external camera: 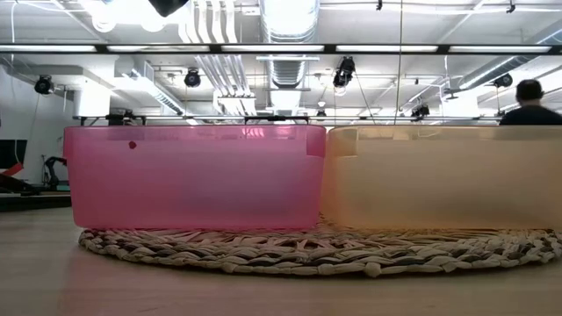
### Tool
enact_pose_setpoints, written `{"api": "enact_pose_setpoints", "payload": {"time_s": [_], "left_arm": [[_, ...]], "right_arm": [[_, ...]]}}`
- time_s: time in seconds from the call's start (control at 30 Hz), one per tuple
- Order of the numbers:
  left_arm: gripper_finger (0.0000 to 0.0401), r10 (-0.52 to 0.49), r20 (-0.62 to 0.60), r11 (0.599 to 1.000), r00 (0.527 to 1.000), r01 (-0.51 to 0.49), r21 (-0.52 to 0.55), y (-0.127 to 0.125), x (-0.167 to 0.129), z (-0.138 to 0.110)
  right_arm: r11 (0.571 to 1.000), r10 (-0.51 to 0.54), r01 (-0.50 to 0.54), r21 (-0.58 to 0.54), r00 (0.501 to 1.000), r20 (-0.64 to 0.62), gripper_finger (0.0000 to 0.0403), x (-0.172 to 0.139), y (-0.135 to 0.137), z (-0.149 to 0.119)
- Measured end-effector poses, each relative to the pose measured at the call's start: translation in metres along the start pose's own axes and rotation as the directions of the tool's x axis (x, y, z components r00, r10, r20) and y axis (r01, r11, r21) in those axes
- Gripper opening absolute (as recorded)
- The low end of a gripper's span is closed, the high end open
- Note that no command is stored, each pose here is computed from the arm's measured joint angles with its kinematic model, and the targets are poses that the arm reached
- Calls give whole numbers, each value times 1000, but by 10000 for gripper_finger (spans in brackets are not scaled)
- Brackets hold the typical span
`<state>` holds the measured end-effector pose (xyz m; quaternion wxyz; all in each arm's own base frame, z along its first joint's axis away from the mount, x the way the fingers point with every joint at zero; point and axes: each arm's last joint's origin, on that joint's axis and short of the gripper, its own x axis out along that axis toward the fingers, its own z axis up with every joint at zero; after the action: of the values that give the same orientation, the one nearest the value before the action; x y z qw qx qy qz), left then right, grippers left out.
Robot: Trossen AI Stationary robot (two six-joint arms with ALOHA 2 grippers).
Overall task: Pick and place Granola Bars by type
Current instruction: Put the red granola bar into the red bin
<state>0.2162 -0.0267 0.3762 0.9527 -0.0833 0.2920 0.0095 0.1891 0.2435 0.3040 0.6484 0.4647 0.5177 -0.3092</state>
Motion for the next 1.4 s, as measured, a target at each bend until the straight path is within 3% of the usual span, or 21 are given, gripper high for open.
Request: {"api": "enact_pose_setpoints", "payload": {"time_s": [0.13, 0.23, 0.3, 0.4, 0.53, 0.6, 0.8, 0.9, 1.1, 1.27, 1.4], "left_arm": [[0, 0, -1, 999, 1000, 0, 34, 0, 0, 0], [0, 0, 0, 997, 1000, 0, 76, 0, 0, 0], [0, 0, 0, 994, 1000, 0, 105, 0, 0, 0], [0, 5, 4, 989, 1000, -5, 149, 0, 0, 0], [0, 72, 20, 984, 997, -74, 164, 2, 0, 1], [0, 118, 32, 979, 992, -122, 166, 4, 0, 1], [0, 175, 45, 960, 984, -180, 213, 5, 0, 1], [0, 175, 45, 960, 983, -181, 214, 5, 0, 1], [0, 185, 47, 958, 982, -191, 214, 5, -1, 2], [0, 221, 56, 949, 974, -228, 219, 6, -1, 2], [0, 224, 57, 945, 973, -231, 231, 6, -1, 2]], "right_arm": [[972, -96, 75, -225, 992, -83, 8, -1, -6, -1], [872, -160, 74, -483, 977, -139, 8, -1, -9, -2], [750, -176, 34, -661, 973, -150, 8, -1, -10, -3], [506, -190, -29, -862, 971, -144, 8, -1, -11, -2], [169, -213, -75, -983, 971, -111, 8, -1, -14, 0], [52, -225, -66, -996, 971, -76, 8, -1, -16, 2], [-219, -243, -103, -970, 969, -48, 8, 1, -19, 4], [-308, -224, -68, -949, 975, 3, 8, 4, -19, 5], [-431, -176, 9, -902, 980, 94, 8, 17, -21, 7], [-497, -100, -5, -868, 994, 51, 8, 32, -20, -1], [-573, -43, 32, -819, 997, 69, 8, 41, -25, -10]]}}
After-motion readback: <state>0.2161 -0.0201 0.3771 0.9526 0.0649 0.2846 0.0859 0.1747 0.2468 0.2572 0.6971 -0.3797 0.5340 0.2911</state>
